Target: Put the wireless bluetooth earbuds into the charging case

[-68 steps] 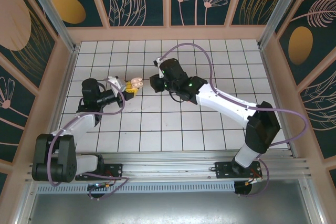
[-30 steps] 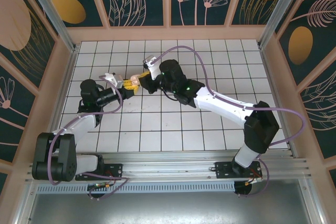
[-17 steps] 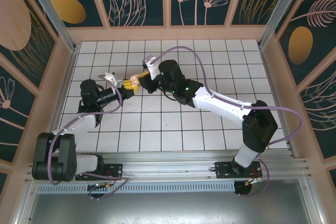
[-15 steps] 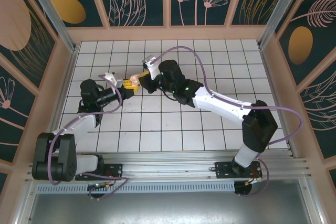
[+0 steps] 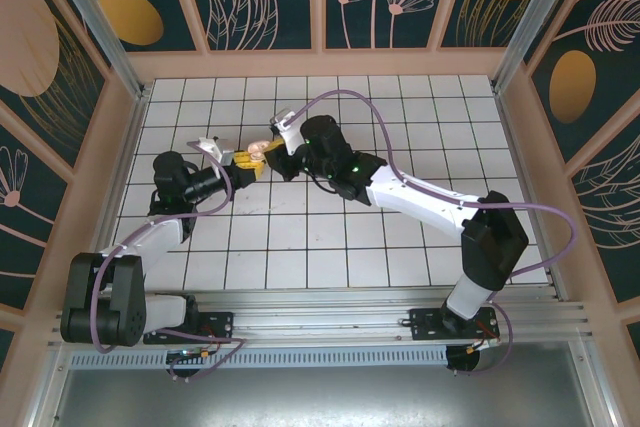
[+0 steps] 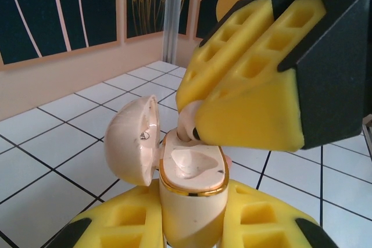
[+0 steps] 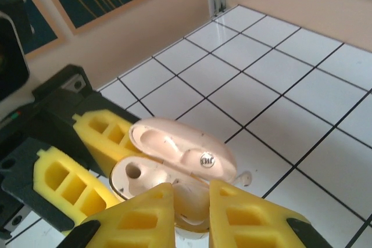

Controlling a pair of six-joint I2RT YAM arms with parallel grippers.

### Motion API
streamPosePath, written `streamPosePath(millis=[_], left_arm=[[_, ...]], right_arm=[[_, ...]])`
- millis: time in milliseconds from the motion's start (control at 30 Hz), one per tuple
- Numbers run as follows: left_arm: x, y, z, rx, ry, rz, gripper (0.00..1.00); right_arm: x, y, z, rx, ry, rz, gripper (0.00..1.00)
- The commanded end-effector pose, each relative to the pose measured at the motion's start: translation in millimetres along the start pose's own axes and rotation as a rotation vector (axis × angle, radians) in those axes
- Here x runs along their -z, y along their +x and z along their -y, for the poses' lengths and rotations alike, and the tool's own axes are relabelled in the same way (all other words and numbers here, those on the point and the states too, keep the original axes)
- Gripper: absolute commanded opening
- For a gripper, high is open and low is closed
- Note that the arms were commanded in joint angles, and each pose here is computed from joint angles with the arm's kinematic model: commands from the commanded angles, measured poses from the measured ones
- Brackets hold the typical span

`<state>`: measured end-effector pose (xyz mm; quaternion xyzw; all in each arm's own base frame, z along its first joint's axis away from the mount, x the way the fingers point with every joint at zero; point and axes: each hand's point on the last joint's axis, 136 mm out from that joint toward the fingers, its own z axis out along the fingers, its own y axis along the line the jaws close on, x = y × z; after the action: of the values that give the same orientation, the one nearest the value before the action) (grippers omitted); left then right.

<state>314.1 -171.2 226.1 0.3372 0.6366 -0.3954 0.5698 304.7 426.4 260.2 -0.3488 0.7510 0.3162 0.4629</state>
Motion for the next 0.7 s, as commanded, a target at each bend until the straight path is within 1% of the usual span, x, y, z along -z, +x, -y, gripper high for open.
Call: streamPosePath(millis=[0,300,533,667], left_arm=[[0.5,-22.3,2.4,-0.081,-0.001,0.059,0.12],[-0.5,-17.6,1.1,-0.09,0.0,0.033,0.12],[-0.4,-11.9,0.1,-0.112,-0.006,0.005,0.12],[-0.6,-10.0,0.0,-0.115,-0.007,-0.001,0.12]], right_arm=[[-4.6,18.5,-17.9,0.017,-0.06,-0.085,0.18],[-8.0,2.7,-20.1,0.021,-0.065,-0.055,0.19],[-5.6,-9.8,-23.3,-0.003,-0.081,-0.035,0.29],[-4.8,-14.1,-23.2,-0.026,-0.092,-0.026,0.32]])
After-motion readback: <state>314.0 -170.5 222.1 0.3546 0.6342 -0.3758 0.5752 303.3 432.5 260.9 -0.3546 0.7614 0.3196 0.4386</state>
